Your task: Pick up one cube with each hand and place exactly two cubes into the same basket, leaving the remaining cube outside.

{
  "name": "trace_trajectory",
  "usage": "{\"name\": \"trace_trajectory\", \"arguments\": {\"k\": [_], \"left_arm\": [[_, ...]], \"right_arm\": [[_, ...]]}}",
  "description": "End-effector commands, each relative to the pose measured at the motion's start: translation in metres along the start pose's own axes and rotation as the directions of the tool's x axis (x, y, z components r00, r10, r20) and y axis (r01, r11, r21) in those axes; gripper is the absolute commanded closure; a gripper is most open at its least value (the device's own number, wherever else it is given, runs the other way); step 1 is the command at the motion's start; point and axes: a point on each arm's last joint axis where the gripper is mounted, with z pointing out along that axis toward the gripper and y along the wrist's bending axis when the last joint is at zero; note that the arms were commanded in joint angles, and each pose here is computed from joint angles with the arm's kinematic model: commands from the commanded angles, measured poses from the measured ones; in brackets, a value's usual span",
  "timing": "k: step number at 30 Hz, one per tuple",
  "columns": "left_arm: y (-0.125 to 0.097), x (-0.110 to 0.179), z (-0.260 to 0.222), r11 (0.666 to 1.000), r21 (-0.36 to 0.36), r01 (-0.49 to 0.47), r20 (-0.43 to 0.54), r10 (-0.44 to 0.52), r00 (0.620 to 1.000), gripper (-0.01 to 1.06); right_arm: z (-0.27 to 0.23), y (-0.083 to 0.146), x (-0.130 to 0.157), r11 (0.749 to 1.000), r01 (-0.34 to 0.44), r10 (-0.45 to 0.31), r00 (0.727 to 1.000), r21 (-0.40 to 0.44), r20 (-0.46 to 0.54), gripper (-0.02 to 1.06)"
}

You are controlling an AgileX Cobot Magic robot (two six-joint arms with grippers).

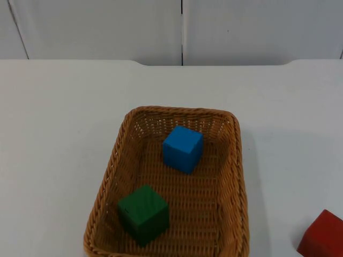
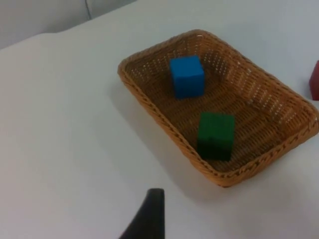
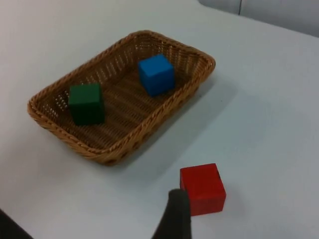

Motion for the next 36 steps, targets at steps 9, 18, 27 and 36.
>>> {"name": "trace_trajectory", "arguments": {"k": [9,18,27,36], "left_arm": [[0.0022,0.0011,0.0022,1.0,-0.021,0.017,0.008,-0.017,1.0,0.15],[0.0022,0.0011,0.0022,1.0,-0.021,0.017,0.008,-0.017,1.0,0.15],[0.0022,0.0012,0.0022,1.0,-0.021,0.017,0.008,-0.017,1.0,0.15],[0.0022,0.0012,0.0022,1.0,-0.021,0.017,0.008,-0.017,1.0,0.0]], "right_arm": [[0.0001,-0.0013,0.0012,1.0,-0.008,0.008,1.0,0.012,-0.001,0.35],[0.0001,-0.0013,0.0012,1.0,-0.008,0.008,1.0,0.012,-0.001,0.35],[0.0001,-0.0013,0.0012,1.0,-0.008,0.008,1.0,0.011,-0.001,0.35],[0.0001,-0.0013,0.0012,1.0,-0.008,0.008,1.0,0.011,-0.001,-0.01]]}}
